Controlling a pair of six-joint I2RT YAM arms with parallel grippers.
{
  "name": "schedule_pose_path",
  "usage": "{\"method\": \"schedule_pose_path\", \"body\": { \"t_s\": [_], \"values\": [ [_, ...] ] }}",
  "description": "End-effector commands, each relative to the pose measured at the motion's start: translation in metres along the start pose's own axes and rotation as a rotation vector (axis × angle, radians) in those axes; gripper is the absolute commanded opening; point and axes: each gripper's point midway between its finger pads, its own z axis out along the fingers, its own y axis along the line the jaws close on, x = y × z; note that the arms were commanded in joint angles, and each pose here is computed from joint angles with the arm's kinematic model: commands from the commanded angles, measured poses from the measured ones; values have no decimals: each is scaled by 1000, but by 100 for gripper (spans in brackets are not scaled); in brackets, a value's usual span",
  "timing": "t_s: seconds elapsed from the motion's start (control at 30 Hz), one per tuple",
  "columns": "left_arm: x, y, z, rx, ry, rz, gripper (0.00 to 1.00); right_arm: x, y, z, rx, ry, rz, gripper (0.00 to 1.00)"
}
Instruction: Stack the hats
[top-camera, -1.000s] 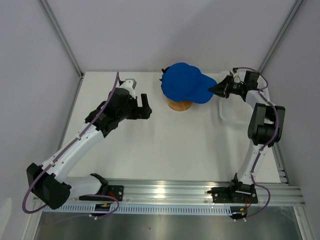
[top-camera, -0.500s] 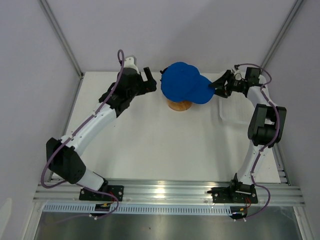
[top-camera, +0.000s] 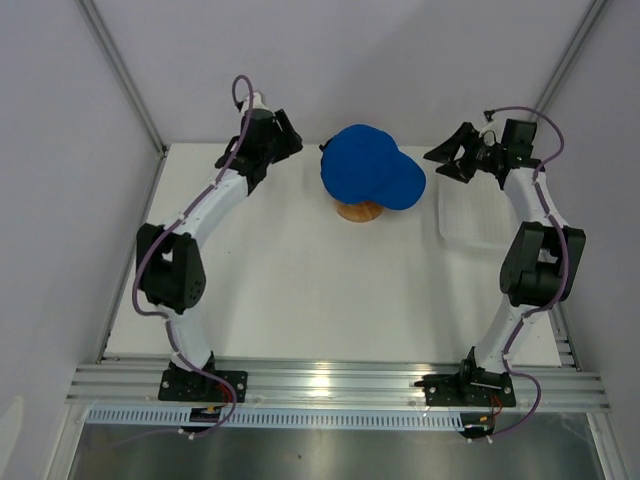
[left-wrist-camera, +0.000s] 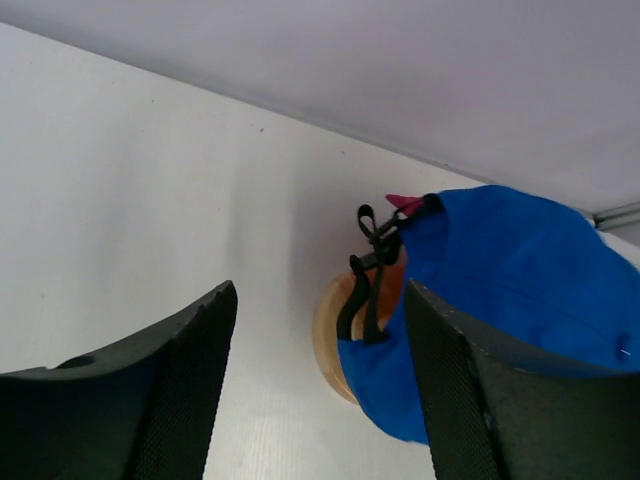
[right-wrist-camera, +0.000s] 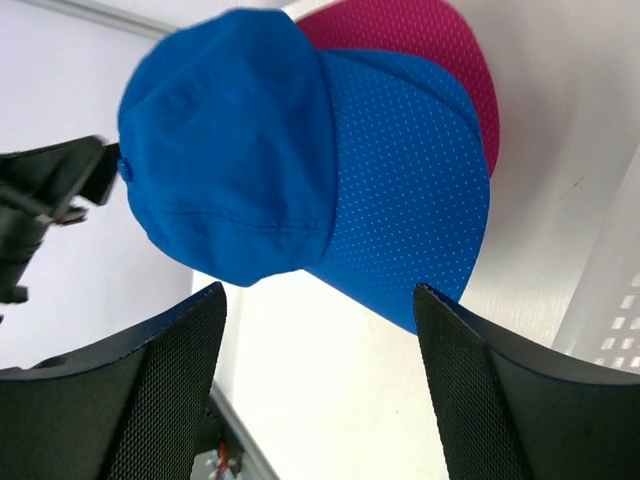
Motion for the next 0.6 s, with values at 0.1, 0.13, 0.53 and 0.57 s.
{"method": "schedule_pose_path", "body": {
  "t_s": [0.1, 0.13, 0.53, 0.57],
  "values": [
    [9, -16, 44, 118, 17, -7, 65, -45, 67, -43, 28, -202, -240, 79],
    [12, -16, 52, 120, 24, -6, 64, -46, 72, -46, 27, -210, -245, 79],
    [30, -8, 73, 131, 83, 39, 67, -49, 78, -60, 97, -261, -295, 99],
    [29, -2, 67, 109, 96, 56, 67, -53, 84, -65, 105, -278, -320, 99]
  ]
}}
